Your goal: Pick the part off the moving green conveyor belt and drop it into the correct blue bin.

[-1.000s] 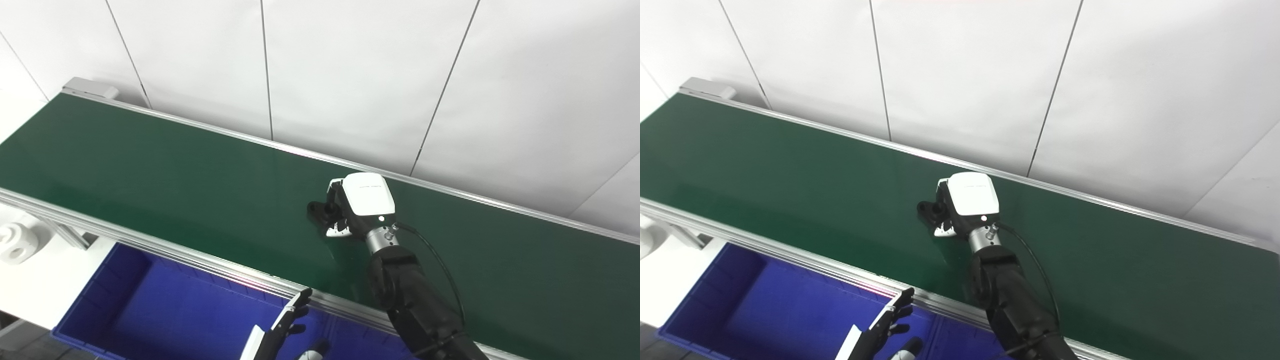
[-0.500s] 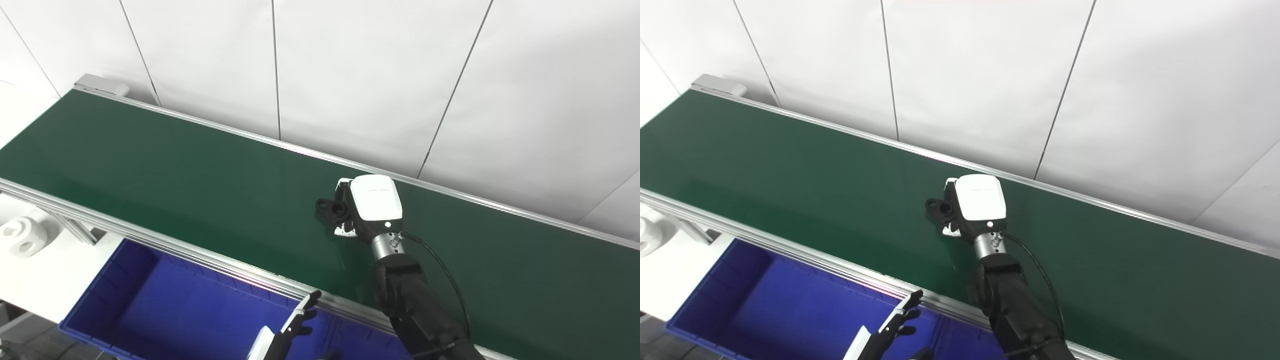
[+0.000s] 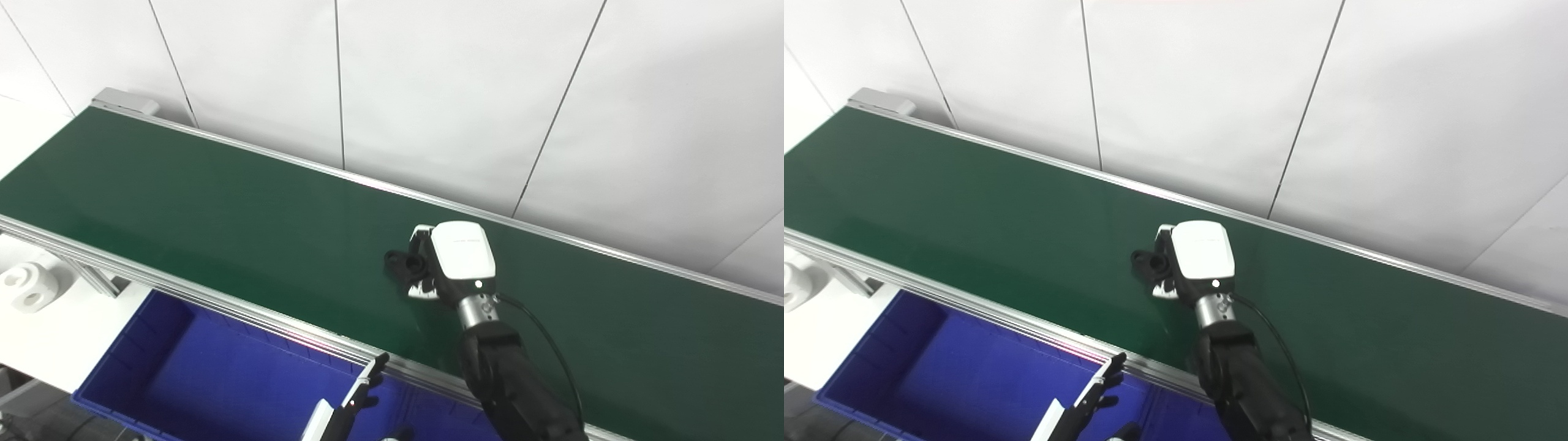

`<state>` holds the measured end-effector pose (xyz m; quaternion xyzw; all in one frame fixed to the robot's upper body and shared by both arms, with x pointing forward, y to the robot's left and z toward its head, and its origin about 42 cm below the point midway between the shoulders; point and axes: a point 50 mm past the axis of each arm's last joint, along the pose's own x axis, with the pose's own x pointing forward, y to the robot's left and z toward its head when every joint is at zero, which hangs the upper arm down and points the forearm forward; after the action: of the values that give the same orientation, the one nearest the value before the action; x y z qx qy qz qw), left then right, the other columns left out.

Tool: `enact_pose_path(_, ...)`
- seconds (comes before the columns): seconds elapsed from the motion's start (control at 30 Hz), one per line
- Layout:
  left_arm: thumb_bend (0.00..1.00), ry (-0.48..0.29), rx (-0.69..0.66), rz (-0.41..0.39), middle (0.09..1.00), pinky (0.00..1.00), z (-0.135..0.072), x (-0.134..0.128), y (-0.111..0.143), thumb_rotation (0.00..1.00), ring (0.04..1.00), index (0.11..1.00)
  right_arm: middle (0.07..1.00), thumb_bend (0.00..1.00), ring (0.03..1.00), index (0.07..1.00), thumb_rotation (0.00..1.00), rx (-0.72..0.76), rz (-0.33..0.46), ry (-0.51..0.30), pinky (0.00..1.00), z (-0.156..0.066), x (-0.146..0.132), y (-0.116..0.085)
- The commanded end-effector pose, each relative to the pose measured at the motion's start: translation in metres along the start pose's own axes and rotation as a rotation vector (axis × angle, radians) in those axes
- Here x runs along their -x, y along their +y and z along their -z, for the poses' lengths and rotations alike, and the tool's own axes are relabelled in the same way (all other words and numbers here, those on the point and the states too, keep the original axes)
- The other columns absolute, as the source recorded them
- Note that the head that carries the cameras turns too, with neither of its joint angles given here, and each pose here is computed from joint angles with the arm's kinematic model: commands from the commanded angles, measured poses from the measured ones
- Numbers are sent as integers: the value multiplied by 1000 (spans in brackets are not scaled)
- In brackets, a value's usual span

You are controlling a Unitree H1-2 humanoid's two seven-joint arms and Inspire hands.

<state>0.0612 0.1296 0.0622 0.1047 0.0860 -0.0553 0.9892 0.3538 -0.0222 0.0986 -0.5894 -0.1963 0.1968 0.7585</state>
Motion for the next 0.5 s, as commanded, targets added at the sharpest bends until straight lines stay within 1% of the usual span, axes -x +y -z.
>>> enact_pose_path(0.0, 464, -141, 277, 40, 942, 861, -75, 3, -58, 865, 897, 969, 314, 507, 181, 489, 132, -19, 79, -143, 118, -24, -11, -45)
enact_pose_path(0.07, 468, -146, 295, 36, 954, 878, -74, 1, -45, 891, 903, 983, 315, 507, 187, 489, 131, -7, 78, -161, 121, -26, -3, -61)
enact_pose_path(0.13, 461, -151, 300, 34, 945, 885, -73, -1, -31, 923, 890, 996, 316, 507, 188, 489, 131, 0, 81, -174, 123, -27, 6, -75)
enact_pose_path(0.23, 458, -146, 301, 42, 926, 946, -72, -2, -16, 970, 901, 1000, 335, 506, 192, 488, 130, 13, 80, -188, 128, -26, 22, -92)
enact_pose_path(0.3, 441, -140, 300, 39, 911, 983, -74, -2, -7, 984, 906, 1000, 349, 506, 200, 488, 130, 23, 71, -191, 135, -27, 29, -100)
enact_pose_path(0.33, 436, -132, 296, 35, 908, 993, -75, -2, -2, 988, 907, 1000, 354, 506, 202, 488, 130, 34, 65, -194, 137, -26, 39, -106)
enact_pose_path(0.37, 445, -127, 293, 34, 907, 998, -76, -1, 1, 996, 905, 1000, 423, 518, 203, 486, 53, 41, 60, -196, 137, -25, 45, -110)
enact_pose_path(0.43, 437, -123, 291, 24, 906, 1000, -78, -2, 7, 1000, 898, 1000, 463, 526, 200, 485, 8, 57, 49, -189, 133, -23, 60, -117)
enact_pose_path(0.47, 437, -130, 282, 17, 906, 1000, -77, -2, 10, 1000, 897, 1000, 464, 526, 199, 485, 6, 64, 40, -181, 132, -21, 71, -120)
